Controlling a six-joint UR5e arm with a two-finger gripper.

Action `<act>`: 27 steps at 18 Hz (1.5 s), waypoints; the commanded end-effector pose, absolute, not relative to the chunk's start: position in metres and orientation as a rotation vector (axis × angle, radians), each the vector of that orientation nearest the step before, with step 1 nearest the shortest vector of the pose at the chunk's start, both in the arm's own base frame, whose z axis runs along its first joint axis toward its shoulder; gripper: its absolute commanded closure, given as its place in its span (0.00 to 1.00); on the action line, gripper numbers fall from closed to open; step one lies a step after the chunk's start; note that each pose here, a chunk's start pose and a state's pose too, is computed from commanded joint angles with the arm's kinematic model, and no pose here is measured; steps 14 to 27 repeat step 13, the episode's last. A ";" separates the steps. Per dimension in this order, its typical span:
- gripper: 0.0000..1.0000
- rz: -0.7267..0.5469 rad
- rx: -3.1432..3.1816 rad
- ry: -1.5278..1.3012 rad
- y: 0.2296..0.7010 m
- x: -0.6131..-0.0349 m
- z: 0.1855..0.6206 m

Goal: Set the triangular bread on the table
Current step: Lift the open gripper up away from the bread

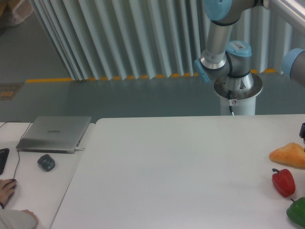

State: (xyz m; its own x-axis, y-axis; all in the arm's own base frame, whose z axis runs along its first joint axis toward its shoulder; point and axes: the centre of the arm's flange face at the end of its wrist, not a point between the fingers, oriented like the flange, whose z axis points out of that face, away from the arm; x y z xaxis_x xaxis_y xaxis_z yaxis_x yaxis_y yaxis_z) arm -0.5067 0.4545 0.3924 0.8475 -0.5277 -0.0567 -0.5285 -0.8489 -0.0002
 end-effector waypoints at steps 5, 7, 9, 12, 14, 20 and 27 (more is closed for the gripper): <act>0.00 0.083 -3.005 0.859 0.454 -0.506 0.392; 0.00 0.082 -3.008 0.860 0.454 -0.506 0.391; 0.00 0.083 -3.009 0.860 0.454 -0.506 0.391; 0.00 0.083 -3.009 0.860 0.454 -0.506 0.391; 0.00 0.083 -3.010 0.858 0.454 -0.506 0.391; 0.00 0.083 -3.010 0.858 0.454 -0.506 0.391; 0.00 0.083 -3.010 0.858 0.454 -0.506 0.391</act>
